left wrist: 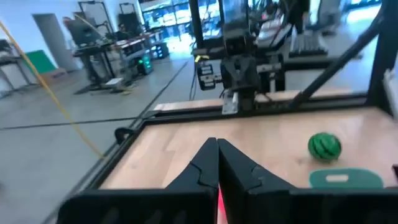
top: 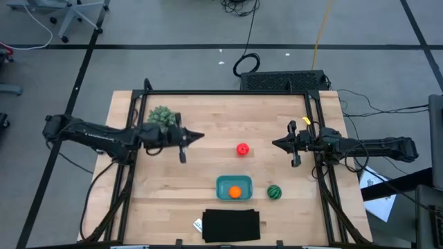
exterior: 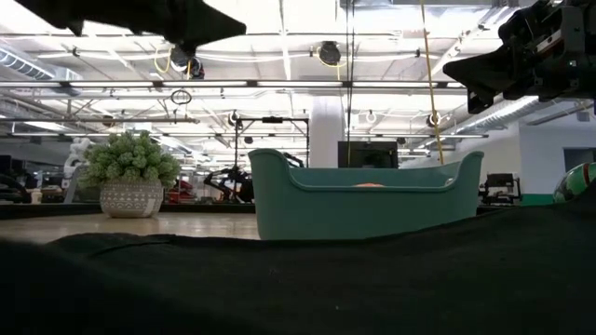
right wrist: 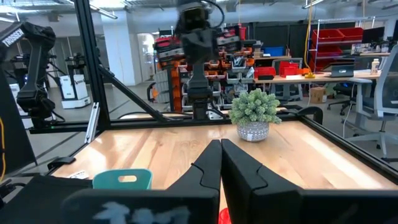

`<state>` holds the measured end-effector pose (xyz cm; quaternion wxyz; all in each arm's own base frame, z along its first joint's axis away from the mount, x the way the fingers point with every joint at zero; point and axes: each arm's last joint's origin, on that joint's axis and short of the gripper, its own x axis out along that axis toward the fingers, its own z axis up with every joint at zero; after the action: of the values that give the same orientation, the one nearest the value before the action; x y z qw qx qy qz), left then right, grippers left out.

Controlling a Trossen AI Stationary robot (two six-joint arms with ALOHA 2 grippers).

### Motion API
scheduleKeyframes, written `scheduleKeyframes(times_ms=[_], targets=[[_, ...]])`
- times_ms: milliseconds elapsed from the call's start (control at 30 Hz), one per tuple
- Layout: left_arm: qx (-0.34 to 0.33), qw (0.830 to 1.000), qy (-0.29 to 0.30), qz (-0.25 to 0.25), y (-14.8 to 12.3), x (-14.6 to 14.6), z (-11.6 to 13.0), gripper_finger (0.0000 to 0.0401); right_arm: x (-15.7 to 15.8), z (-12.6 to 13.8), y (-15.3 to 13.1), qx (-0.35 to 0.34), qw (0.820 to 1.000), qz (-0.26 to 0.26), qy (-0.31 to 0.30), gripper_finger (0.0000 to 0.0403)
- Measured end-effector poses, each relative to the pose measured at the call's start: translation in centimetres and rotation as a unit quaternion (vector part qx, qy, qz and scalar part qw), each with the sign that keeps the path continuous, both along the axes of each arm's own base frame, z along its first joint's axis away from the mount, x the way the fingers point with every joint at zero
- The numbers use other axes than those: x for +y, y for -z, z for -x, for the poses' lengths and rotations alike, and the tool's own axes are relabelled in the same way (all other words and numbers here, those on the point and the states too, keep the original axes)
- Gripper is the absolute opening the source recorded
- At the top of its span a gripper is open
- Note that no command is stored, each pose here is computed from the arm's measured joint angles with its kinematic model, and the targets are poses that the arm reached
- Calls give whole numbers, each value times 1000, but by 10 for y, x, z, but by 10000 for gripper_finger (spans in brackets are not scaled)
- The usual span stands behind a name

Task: Pick and placing Produce into tupperware
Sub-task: Put the watermelon in the blue bin

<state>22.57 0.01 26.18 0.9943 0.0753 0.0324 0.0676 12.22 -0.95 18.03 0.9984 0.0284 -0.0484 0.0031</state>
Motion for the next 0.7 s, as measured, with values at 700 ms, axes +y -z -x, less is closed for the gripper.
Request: scheduleKeyframes(times_ms=[700], targets=[[-63, 998, -16, -12, 59, 3, 78, 0, 0, 0, -1, -4, 1000, -12, -1, 0]])
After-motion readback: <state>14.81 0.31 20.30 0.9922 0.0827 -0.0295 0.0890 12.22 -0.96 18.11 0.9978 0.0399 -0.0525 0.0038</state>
